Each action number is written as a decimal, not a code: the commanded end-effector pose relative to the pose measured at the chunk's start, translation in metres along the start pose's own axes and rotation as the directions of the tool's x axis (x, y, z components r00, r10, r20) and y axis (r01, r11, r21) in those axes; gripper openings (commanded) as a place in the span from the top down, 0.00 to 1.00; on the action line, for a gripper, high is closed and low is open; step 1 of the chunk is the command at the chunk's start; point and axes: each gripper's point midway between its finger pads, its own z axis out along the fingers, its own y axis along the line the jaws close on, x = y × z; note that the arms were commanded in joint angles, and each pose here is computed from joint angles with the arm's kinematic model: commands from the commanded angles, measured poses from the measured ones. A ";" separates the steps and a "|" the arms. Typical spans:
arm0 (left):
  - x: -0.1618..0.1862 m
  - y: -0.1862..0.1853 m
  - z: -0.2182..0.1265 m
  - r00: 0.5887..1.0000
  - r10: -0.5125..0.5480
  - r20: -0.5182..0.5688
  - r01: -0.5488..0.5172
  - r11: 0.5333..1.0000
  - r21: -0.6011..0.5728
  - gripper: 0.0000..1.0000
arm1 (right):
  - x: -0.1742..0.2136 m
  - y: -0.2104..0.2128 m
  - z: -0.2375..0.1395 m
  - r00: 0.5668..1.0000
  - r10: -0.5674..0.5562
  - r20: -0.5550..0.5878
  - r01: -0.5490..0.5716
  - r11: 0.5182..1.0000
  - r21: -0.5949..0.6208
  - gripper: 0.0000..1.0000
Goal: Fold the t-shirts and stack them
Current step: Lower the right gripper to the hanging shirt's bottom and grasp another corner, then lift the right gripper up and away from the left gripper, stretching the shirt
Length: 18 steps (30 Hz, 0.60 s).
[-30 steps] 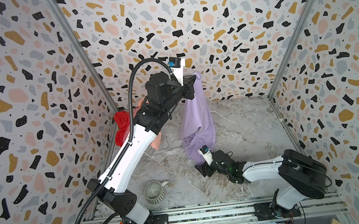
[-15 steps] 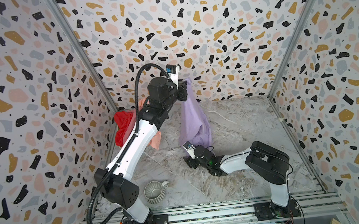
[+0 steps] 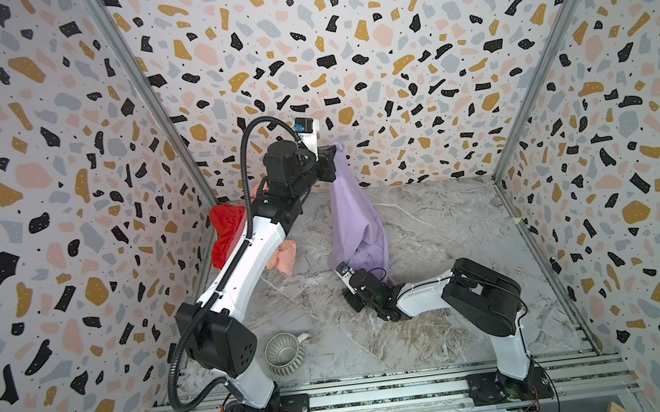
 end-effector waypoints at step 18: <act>-0.056 0.020 -0.043 0.991 -0.035 0.126 0.027 0.998 0.065 1.00 | -0.193 -0.144 -0.256 0.817 0.134 0.561 -0.226 0.969 0.097 1.00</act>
